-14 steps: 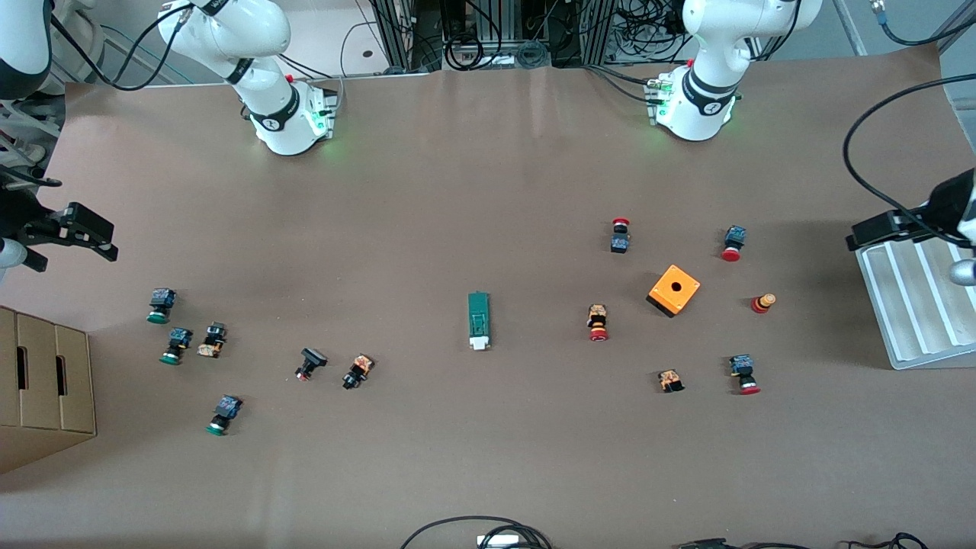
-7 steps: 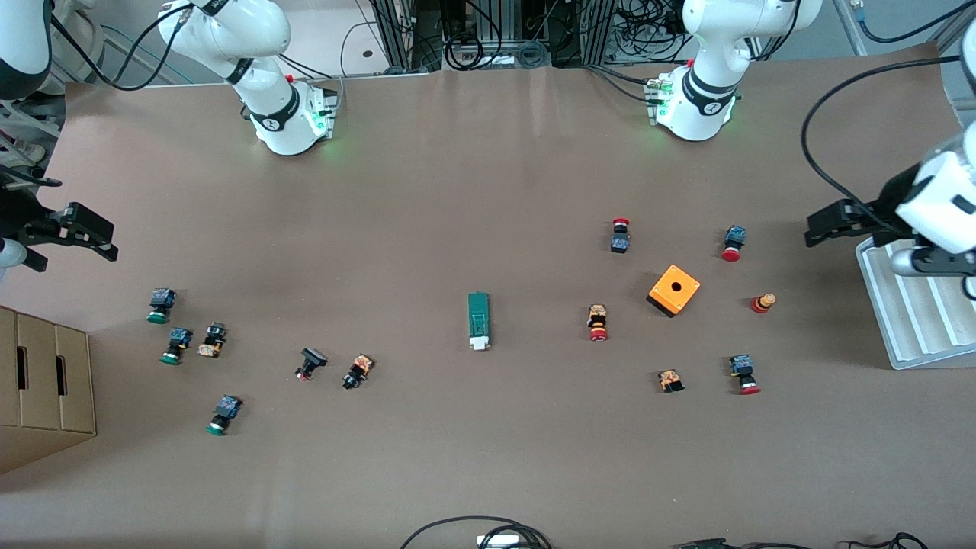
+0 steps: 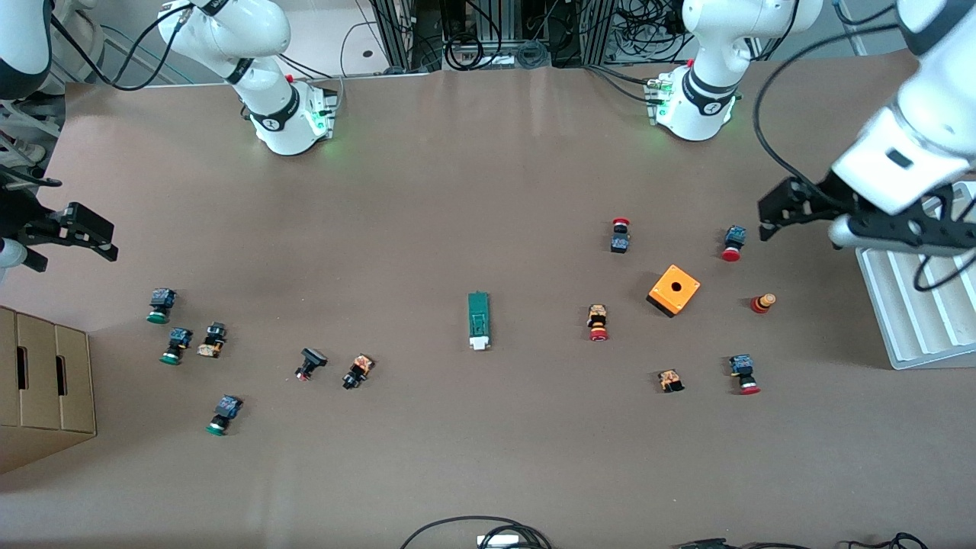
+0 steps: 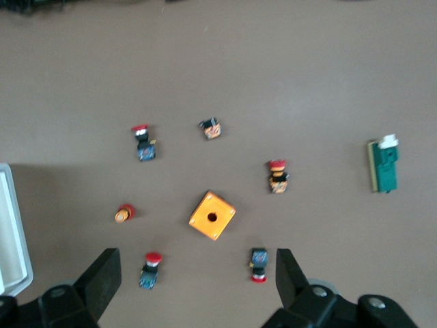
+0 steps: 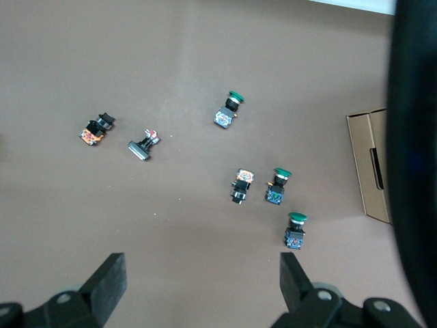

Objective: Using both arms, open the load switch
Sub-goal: 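Move the left gripper over the green load switch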

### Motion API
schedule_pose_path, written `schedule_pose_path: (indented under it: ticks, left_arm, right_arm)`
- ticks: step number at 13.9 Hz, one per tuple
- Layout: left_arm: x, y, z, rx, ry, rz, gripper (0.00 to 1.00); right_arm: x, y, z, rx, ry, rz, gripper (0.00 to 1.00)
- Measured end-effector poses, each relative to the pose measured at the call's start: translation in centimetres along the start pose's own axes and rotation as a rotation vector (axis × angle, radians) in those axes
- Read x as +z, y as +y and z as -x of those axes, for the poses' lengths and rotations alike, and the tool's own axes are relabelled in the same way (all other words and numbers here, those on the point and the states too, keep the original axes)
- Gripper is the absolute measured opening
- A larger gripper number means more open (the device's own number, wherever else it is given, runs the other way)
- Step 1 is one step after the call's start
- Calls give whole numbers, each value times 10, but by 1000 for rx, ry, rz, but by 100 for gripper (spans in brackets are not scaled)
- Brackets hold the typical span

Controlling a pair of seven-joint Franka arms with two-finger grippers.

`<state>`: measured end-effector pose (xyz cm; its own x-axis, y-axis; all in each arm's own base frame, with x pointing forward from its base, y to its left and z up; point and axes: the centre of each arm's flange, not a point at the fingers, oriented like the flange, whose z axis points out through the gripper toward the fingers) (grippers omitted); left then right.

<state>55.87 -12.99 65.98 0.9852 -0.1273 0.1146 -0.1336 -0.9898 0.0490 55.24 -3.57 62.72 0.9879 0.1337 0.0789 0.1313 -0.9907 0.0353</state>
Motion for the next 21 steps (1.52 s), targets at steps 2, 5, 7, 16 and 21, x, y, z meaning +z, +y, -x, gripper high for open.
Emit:
schedule_pose_path:
  ticks: [2, 5, 7, 16, 21]
  left_arm:
    - [-18, 28, 7, -14, 87, 11, 100]
    - [-24, 76, 14, -76, 192, 44, 100]
    - [-17, 109, 18, -100, 239, 29, 100]
    - [55, 282, 107, -222, 388, -131, 100]
    - [100, 339, 166, -293, 477, -172, 100]
  right_arm:
    - [0, 0, 0, 0, 0, 0, 100]
    - [0, 0, 0, 0, 0, 0, 100]
    - [0, 0, 0, 0, 0, 0, 100]
    - [0, 0, 0, 0, 0, 0, 100]
    - [0, 0, 0, 0, 0, 0, 100]
